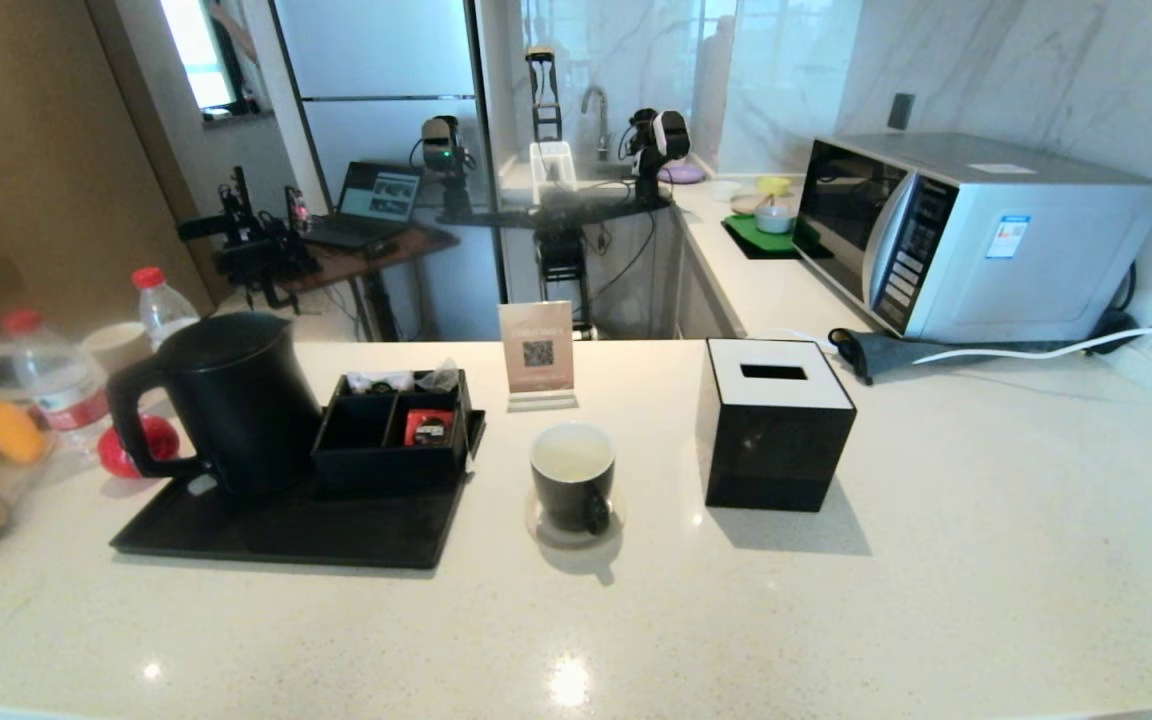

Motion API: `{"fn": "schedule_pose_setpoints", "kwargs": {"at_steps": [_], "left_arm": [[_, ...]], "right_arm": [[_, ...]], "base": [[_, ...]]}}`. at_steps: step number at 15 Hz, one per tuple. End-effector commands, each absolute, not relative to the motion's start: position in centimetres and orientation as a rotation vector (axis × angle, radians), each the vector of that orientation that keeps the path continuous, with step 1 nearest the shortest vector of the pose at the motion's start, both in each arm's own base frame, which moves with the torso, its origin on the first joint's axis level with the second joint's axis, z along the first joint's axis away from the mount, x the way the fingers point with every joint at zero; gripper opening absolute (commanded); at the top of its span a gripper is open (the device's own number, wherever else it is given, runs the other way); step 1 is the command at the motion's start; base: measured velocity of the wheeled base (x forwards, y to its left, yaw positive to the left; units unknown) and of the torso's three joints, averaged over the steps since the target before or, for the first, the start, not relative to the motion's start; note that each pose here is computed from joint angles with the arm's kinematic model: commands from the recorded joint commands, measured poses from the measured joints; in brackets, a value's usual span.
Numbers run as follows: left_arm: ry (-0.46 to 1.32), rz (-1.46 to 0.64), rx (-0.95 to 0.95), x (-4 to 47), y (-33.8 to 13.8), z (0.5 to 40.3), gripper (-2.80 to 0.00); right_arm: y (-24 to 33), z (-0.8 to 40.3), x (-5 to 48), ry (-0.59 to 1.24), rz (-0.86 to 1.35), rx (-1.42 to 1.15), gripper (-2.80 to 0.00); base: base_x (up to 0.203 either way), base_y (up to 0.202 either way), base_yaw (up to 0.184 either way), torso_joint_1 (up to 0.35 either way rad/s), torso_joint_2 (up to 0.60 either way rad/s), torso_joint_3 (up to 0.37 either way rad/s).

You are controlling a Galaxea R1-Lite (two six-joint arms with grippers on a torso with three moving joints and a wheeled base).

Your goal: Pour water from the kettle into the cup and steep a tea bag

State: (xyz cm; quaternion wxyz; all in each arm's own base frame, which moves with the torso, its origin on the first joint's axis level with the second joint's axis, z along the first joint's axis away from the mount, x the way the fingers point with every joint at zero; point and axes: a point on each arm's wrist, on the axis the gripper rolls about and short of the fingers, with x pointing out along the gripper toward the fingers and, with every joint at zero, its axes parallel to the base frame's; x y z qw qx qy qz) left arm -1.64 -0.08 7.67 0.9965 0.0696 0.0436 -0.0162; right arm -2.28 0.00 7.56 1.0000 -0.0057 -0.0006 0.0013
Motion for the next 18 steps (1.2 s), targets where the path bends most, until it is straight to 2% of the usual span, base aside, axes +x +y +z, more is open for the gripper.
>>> {"fn": "schedule_pose_setpoints", "kwargs": {"at_steps": [1,18], "left_arm": [[0.016,-0.03,0.142,-2.18,-0.08,7.57,-2.8],[-0.012,-0.029,0.169,-2.44,-0.07,8.43,-2.8]], "right_arm": [[0.0,7.56,-2.28,-0.002,0.003,-0.012,-2.8],[0.0,7.56,-2.28,-0.002,0.003,-0.012,-2.8]], "base": [[0.0,0.0,0.0,0.0,0.0,0.0],[0.0,0.0,0.0,0.0,0.0,0.0]]}}
